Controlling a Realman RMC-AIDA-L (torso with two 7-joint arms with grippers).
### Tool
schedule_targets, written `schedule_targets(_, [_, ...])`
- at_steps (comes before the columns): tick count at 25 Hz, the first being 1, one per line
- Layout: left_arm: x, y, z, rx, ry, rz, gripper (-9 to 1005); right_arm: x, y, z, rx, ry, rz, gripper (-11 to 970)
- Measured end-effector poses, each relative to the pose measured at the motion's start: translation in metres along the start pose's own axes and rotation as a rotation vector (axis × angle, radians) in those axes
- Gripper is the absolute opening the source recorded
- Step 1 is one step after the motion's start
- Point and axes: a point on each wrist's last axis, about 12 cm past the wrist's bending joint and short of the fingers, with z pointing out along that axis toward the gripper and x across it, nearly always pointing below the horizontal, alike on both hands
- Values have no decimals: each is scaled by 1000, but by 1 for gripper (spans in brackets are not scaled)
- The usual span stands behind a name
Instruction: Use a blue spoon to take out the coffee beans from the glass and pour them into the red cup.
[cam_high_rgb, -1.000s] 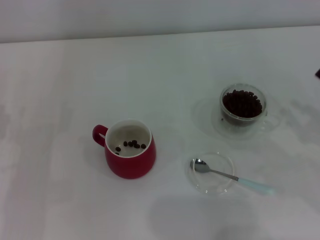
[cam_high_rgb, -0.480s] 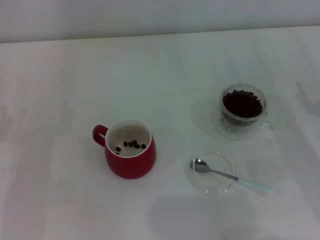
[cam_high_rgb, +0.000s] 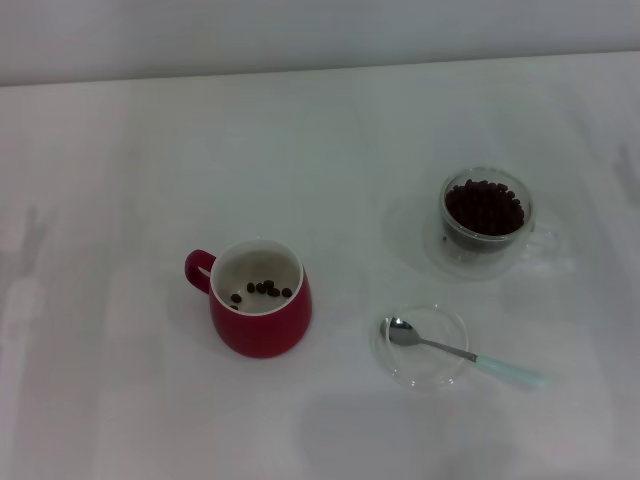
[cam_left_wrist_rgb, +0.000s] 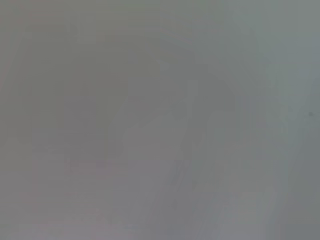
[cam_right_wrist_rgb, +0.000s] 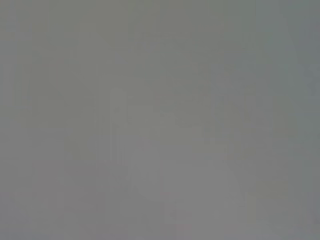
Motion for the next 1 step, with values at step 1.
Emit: schedule_targets(1, [0,0,0,0,0,0,893,1,0,2,6,11,-3,874])
